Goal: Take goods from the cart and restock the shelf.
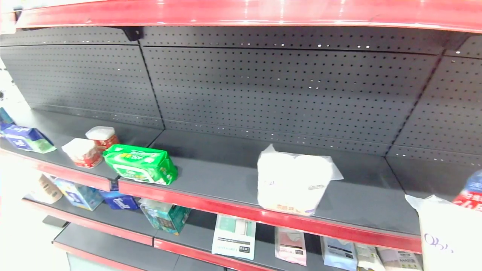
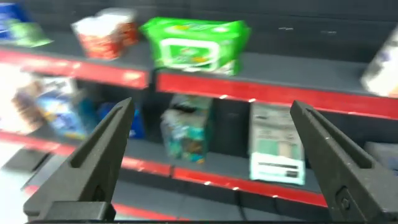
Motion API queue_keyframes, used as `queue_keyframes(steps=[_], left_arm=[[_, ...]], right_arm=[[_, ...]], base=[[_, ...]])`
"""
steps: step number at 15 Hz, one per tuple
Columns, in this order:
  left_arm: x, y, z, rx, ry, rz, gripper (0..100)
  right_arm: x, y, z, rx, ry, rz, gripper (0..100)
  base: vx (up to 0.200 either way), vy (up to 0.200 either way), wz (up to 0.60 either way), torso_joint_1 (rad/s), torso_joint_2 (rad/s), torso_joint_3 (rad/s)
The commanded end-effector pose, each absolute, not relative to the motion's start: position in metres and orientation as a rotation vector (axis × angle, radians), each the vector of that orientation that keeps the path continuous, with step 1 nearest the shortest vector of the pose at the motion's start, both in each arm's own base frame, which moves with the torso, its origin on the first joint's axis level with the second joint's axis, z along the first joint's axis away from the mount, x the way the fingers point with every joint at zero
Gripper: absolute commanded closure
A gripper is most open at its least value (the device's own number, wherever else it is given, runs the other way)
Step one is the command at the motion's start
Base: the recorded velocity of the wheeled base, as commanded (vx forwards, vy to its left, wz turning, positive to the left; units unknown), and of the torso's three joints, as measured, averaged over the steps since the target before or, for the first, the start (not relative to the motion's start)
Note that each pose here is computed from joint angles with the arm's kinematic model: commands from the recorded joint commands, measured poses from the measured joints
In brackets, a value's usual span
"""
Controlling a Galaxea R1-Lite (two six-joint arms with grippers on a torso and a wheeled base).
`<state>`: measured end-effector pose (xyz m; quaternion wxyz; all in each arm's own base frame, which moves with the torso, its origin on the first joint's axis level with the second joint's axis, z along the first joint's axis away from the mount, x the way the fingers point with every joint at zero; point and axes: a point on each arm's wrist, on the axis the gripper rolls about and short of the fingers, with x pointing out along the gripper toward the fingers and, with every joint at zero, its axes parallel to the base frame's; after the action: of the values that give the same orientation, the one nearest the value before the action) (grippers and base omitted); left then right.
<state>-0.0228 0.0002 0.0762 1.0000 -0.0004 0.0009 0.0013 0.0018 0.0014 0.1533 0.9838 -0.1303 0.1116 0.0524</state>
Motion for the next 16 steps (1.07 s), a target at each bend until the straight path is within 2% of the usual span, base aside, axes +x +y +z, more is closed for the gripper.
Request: queue_keyframes(steps=[1,4,8,11,16], left_arm=[[-0.023,0.000,0.076,0.003,0.002,0.003,0],[-0.023,0.000,0.076,0.002,0.002,0.003,0],[-0.023,0.000,0.076,0.002,0.002,0.003,0],[-0.023,0.000,0.076,0.002,0.002,0.003,0],[-0.023,0.000,0.076,0.002,0.002,0.003,0]], right_arm=[[0.003,0.001,0.154,-0.262,0.227,0.108,100],[0.020,0.003,0.165,-0.244,0.234,0.157,100],[0.070,0.003,0.175,-0.231,0.260,0.160,100],[0.120,0.002,0.171,-0.214,0.306,0.153,100],[0.162,0.001,0.157,-0.224,0.362,0.156,100]], base=[[0.000,0.000,0.00,0.000,0.00,0.000],[0.000,0.000,0.00,0.000,0.00,0.000],[0.000,0.000,0.00,0.000,0.00,0.000],[0.000,0.000,0.00,0.000,0.00,0.000],[0.000,0.000,0.00,0.000,0.00,0.000]])
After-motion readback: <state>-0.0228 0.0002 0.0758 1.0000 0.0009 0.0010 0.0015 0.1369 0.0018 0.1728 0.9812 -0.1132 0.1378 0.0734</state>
